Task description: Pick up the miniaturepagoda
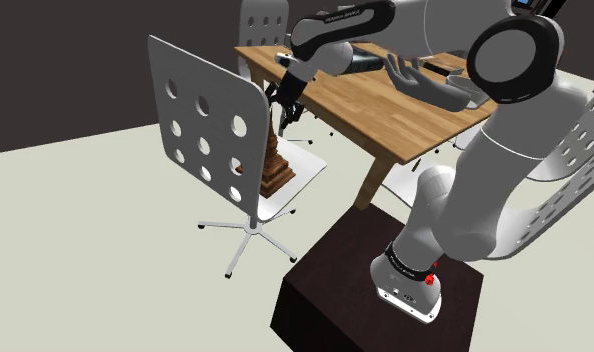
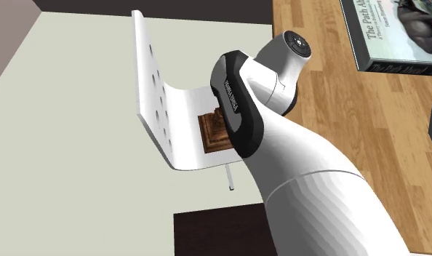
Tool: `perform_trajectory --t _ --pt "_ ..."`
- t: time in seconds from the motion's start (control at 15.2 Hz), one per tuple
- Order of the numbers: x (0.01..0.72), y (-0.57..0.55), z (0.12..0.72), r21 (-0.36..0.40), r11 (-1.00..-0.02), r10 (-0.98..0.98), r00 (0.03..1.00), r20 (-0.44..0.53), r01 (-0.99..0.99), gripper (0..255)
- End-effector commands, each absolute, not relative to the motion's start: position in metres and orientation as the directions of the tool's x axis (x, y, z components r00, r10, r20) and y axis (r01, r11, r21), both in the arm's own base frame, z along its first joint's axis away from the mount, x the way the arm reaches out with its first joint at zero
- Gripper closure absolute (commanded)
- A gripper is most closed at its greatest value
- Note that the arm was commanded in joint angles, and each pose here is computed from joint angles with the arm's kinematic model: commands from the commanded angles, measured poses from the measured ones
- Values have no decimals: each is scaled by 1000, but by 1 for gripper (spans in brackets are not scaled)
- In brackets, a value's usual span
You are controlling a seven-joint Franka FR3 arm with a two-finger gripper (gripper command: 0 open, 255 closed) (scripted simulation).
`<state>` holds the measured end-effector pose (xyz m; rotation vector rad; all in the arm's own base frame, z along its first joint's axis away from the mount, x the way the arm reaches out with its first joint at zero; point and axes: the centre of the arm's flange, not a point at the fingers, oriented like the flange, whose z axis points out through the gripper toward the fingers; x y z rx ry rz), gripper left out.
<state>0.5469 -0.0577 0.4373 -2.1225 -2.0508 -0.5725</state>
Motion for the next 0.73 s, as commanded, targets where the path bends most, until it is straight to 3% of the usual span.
perform_trajectory --t 0.0,0.4,0.46,0.66 --pt "550 -57 427 167 -53 932 -12 361 984 0" --pt "550 -57 402 167 -53 932 -12 361 984 0" --pt "550 -57 403 167 -53 932 -12 361 984 255" --pt "549 -57 403 167 -53 932 -12 361 984 255"
